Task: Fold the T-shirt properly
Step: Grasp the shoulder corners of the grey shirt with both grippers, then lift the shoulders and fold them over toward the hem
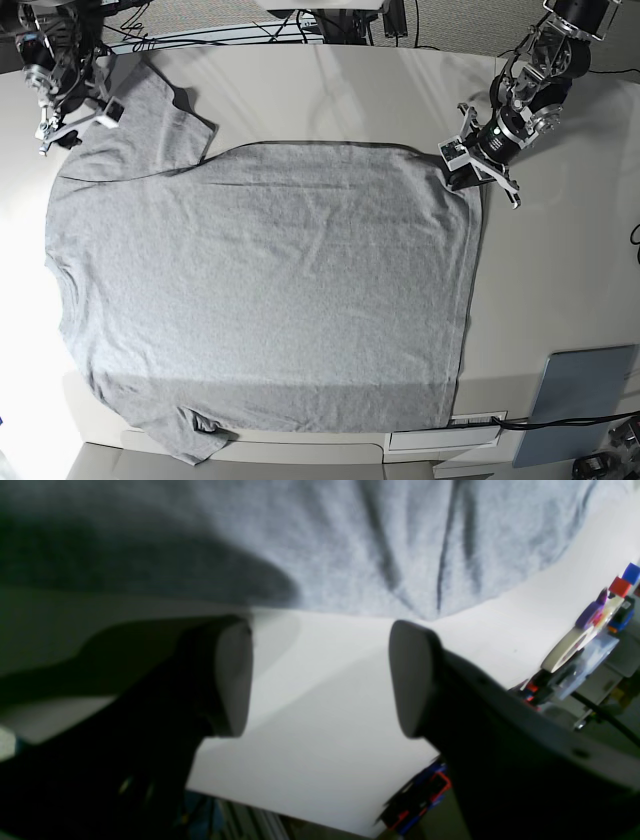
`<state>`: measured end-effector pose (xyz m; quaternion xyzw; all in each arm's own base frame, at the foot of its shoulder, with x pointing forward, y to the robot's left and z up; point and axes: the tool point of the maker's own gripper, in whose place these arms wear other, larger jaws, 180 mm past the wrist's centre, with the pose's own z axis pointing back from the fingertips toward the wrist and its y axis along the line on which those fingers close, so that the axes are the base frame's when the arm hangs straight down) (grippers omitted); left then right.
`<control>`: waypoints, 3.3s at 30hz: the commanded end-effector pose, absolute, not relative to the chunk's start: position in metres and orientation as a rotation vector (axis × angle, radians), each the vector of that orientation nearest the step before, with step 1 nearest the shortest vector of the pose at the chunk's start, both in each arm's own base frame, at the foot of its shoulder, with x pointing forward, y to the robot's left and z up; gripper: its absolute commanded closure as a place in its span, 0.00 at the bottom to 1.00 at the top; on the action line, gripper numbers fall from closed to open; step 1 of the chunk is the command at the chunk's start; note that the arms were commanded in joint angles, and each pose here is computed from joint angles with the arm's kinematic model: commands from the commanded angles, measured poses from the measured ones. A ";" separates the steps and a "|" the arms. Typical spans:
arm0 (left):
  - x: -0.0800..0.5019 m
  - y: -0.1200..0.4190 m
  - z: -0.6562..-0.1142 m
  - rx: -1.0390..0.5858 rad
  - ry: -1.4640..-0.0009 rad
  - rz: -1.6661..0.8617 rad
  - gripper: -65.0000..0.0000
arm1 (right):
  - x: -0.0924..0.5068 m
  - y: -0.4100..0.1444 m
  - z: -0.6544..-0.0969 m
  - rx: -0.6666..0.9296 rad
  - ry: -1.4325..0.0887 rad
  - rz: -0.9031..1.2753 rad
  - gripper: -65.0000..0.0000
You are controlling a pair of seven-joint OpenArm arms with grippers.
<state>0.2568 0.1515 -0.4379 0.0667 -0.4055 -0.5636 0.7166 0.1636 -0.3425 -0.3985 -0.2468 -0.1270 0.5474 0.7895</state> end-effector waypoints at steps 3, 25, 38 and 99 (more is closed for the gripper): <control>0.238 0.163 -0.457 0.144 -0.766 -1.282 1.00 | 0.168 -0.337 -0.397 -0.499 -0.290 1.214 0.35; 0.238 0.167 -0.459 0.159 -0.744 -1.278 1.00 | 0.167 -0.276 -0.437 -0.312 -0.252 1.403 0.61; 0.235 0.167 -0.461 0.104 -0.724 -1.175 1.00 | 0.175 -0.299 -0.440 -0.346 -0.169 1.351 1.00; 0.213 0.219 -0.386 -0.032 -0.801 -0.728 1.00 | 0.248 -0.249 -0.328 -0.612 -0.741 1.279 1.00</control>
